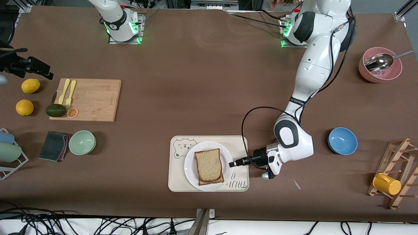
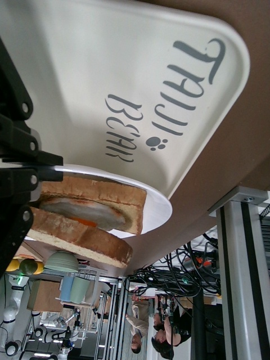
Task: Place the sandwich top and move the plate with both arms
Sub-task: 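Slide the plate with the left gripper onto the bear tray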
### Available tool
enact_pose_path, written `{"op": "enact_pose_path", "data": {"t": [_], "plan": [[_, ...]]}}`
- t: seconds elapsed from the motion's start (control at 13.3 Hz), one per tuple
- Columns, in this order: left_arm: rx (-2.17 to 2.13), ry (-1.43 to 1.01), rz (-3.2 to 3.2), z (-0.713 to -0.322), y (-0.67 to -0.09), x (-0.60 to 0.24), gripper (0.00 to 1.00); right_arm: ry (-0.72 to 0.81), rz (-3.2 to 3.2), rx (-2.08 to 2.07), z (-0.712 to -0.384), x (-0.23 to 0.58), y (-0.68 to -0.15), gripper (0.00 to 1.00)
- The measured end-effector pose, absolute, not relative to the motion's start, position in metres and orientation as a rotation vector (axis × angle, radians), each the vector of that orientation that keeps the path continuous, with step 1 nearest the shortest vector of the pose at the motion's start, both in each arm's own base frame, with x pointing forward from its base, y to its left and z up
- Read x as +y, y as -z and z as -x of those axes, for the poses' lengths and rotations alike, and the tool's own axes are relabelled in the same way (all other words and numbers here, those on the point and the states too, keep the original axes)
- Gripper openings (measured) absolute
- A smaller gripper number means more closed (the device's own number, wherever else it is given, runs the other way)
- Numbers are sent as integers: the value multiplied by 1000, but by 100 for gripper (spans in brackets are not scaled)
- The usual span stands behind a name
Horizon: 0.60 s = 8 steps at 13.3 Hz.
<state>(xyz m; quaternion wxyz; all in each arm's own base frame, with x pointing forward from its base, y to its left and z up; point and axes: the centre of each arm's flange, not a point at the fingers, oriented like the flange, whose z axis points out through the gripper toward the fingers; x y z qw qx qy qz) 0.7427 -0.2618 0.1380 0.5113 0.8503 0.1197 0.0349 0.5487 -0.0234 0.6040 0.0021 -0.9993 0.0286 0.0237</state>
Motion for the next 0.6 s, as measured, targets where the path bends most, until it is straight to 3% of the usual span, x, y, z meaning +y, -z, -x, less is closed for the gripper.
{"op": "enact_pose_path", "data": {"t": [0.23,0.6], "plan": [[287,-74,-2042,-740,-135,-266,5,-74,3135,90,-549,-23,-604,100],[291,-83,-2020,-742,-139,-267,18,-74,3135,90,-549,-23,-604,100]]}}
